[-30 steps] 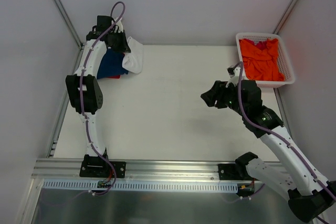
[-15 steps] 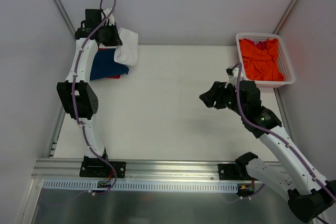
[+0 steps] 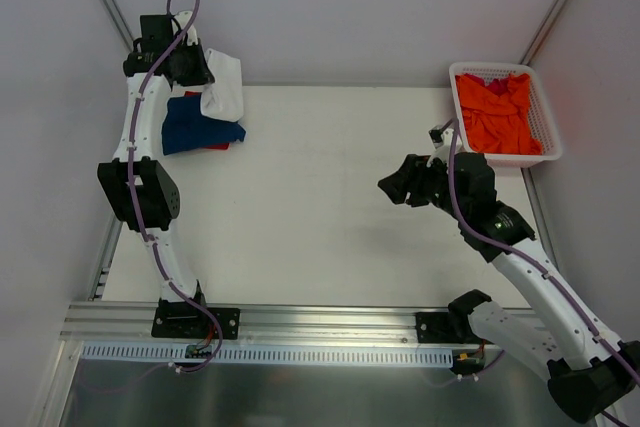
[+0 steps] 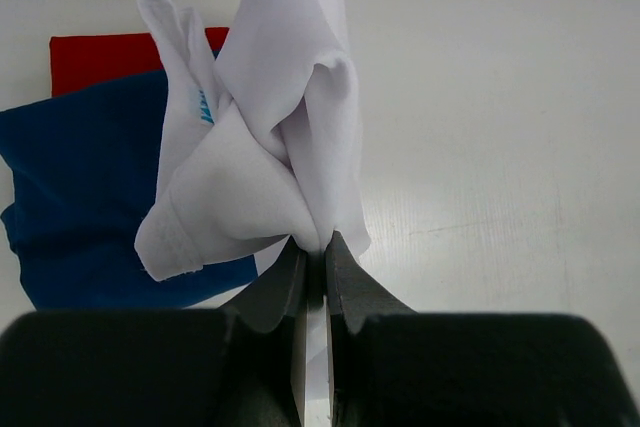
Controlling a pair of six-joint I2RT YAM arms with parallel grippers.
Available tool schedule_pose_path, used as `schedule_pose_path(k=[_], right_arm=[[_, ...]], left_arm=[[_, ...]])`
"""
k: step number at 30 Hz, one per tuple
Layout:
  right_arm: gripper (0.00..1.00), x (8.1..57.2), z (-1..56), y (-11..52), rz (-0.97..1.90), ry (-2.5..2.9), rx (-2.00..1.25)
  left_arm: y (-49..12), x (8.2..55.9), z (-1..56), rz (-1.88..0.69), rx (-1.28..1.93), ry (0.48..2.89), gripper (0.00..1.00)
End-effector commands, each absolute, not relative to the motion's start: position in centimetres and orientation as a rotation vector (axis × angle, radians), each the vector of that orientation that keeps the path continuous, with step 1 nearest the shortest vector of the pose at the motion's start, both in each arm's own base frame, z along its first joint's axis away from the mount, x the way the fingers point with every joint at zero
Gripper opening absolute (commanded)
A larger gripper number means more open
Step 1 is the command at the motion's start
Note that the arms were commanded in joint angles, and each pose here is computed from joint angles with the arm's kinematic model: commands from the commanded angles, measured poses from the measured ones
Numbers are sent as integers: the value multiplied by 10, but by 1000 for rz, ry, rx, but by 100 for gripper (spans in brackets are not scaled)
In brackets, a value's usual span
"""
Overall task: Fold and stack the t-shirts
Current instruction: Neatly place the folded tshirt to the corner
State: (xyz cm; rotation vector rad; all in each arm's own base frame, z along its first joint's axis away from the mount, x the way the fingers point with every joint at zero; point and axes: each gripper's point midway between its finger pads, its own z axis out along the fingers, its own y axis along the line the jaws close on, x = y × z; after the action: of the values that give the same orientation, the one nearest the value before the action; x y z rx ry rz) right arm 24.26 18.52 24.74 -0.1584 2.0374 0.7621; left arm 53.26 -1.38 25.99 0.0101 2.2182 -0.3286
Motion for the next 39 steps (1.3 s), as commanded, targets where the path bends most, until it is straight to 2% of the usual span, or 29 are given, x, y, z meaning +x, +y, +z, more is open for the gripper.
schedule_pose_path(k=[1,15,26,39], right_arm=[[58,245,252,189,792,2009,-162],[58,245,250,188,804,2014,-162],[58,247,245,189,810,2024,-155],[58,241,245,183,818,2018,-149]], left_arm=[[-7,530,296,-295,38,2136,0],[30,545,245,-327,-72,2225,0],[26,547,229,-358,-69,2254,0],[77,555,163,-134,-219,2377,0]])
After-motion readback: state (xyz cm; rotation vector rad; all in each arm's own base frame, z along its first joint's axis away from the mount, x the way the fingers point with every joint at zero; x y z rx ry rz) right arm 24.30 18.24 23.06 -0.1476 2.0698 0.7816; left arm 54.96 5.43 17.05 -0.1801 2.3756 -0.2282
